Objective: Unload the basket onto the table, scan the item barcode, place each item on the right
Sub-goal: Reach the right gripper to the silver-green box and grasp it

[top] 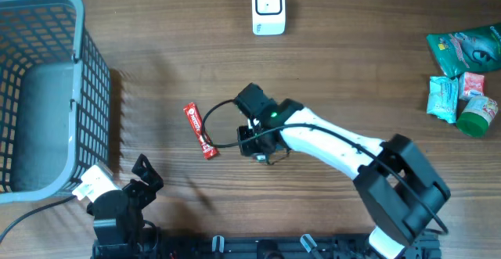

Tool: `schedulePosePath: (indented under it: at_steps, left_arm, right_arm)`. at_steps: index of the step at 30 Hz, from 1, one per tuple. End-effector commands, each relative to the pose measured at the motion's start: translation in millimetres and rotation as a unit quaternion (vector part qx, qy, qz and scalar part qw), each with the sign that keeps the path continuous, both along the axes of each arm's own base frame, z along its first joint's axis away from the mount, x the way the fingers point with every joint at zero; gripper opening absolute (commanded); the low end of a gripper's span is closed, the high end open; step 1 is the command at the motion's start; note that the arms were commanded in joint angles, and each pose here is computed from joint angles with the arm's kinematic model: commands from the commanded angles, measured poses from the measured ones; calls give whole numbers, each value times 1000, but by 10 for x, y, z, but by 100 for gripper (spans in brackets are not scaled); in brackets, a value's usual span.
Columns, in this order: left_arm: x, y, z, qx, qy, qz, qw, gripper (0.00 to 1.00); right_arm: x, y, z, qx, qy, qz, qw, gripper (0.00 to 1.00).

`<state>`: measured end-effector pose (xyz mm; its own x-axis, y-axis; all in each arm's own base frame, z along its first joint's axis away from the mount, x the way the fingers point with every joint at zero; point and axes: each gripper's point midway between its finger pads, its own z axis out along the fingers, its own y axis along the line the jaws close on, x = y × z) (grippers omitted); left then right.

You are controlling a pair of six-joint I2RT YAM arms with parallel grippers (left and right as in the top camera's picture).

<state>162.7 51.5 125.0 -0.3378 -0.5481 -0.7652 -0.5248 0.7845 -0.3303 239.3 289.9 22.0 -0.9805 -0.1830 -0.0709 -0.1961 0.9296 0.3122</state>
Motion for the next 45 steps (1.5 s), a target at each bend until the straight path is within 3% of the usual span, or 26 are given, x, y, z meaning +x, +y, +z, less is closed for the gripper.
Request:
schedulePosePath:
  at_steps: [1, 5, 8, 9, 11, 13, 14, 15, 18, 22, 32, 40, 44, 45]
  left_arm:
    - [-1, 15, -15, 1, 0, 5, 1000, 100]
    - [-1, 15, -15, 1, 0, 5, 1000, 100]
    - [0, 14, -15, 1, 0, 5, 1000, 100]
    - [-1, 15, -15, 1, 0, 5, 1000, 100]
    - [-1, 15, -15, 1, 0, 5, 1000, 100]
    - [-1, 15, -14, 1, 0, 5, 1000, 100]
    - [-1, 15, -15, 1, 0, 5, 1000, 100]
    - [-1, 15, -15, 1, 0, 5, 1000, 100]
    - [-1, 15, -15, 1, 0, 5, 1000, 100]
    - [-1, 15, -15, 1, 0, 5, 1000, 100]
    - [0, 15, -15, 1, 0, 5, 1000, 100]
    - [-1, 15, -15, 1, 0, 5, 1000, 100]
    - [-1, 15, -15, 1, 0, 5, 1000, 100]
    - [-1, 15, -15, 1, 0, 5, 1000, 100]
  right_arm:
    - [-58, -160, -53, -39, 26, -32, 998, 19]
    - [38, -989, -80, -239, -34, -112, 964, 13]
    - [235, -909, 64, -226, -62, -125, 964, 15]
    - [306, -845, 231, -206, -51, -176, 961, 22]
    - [217, -876, 447, -197, 6, -312, 930, 57]
    - [-69, -581, 519, -131, 158, -460, 864, 100]
    - [-142, -472, 543, -114, 205, -493, 838, 100]
    - [-112, -367, 553, -94, 230, -558, 792, 100]
    - [158, -347, 462, -63, 201, -675, 707, 99]
    - [437, -240, 432, -13, 168, -678, 716, 96]
    - [327, -529, 0, -107, 166, -697, 689, 81]
    - [163, -558, -231, -140, 200, -694, 677, 80]
    - [117, -561, -410, -135, 207, -693, 678, 65]
    - [104, -617, -465, -139, 197, -695, 678, 56]
